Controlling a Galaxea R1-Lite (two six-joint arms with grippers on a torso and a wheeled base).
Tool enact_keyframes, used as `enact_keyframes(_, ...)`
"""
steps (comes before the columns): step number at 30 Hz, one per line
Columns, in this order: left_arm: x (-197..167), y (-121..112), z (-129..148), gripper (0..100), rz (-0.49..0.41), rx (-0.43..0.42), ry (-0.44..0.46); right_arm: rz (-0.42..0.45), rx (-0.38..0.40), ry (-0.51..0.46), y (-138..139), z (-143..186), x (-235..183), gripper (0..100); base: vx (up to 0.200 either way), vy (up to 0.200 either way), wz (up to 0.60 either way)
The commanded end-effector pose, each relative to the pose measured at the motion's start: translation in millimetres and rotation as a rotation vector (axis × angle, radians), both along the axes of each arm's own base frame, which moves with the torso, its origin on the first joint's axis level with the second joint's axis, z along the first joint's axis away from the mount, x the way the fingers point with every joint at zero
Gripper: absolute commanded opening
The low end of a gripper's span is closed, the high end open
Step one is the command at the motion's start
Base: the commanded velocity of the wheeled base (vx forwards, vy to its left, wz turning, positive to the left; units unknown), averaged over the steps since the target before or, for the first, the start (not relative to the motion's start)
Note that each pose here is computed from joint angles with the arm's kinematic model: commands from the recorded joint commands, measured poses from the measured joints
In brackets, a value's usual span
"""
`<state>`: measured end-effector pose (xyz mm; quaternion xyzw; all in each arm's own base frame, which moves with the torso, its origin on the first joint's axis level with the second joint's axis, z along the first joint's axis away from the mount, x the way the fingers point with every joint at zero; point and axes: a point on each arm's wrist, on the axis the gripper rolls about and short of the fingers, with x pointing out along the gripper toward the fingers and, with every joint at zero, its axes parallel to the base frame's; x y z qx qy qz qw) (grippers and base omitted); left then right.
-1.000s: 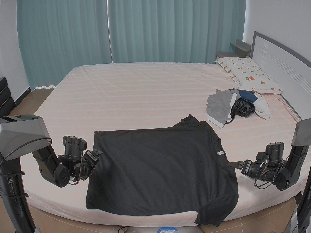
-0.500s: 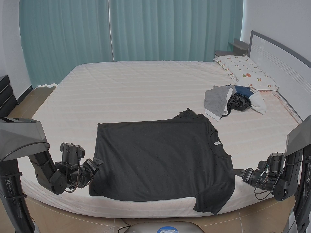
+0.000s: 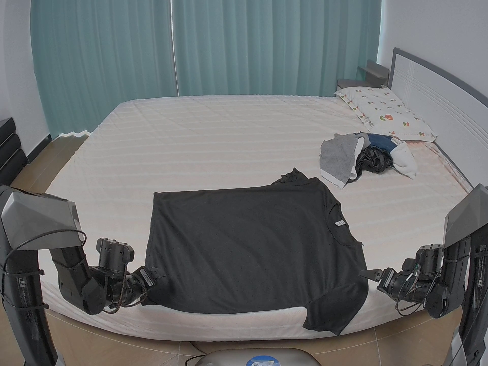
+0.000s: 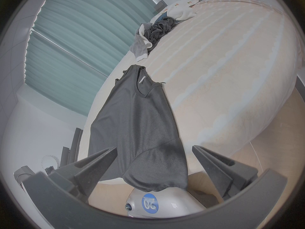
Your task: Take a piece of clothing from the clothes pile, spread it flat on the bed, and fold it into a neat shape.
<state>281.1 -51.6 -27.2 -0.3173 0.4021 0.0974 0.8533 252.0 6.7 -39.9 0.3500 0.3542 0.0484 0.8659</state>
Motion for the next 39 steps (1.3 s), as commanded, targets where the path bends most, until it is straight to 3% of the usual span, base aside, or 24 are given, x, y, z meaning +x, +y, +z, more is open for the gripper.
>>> enact_keyframes(1,-7.8,8.7,-9.6,100,-0.084,-0.003,0.015,0.002,0.002,-0.002,0.4,-1.0,0.5,100,0.000,0.000,0.00)
enact_keyframes(6,-16.2,19.8,-18.3,100,-0.219,0.050,0.008,0.011,0.010,-0.005,0.7,-0.2,0.5,100,0.000,0.000,0.00)
enact_keyframes(13,-21.7,20.3,-34.8,100,-0.311,0.122,-0.034,0.018,0.015,-0.005,1.3,-0.2,0.5,100,0.000,0.000,0.00)
enact_keyframes(34,-21.2,15.0,-40.7,100,-0.344,0.115,-0.077,0.020,0.016,-0.008,1.3,0.3,0.9,100,0.000,0.000,0.00)
enact_keyframes(35,-20.8,14.9,-40.4,0,-0.341,0.113,-0.078,0.020,0.016,-0.008,1.3,0.3,0.9,100,0.000,0.000,0.00)
enact_keyframes(39,-24.8,17.5,-39.0,0,-0.330,0.111,-0.069,0.020,0.016,-0.006,1.3,0.2,0.5,100,0.000,0.000,0.00)
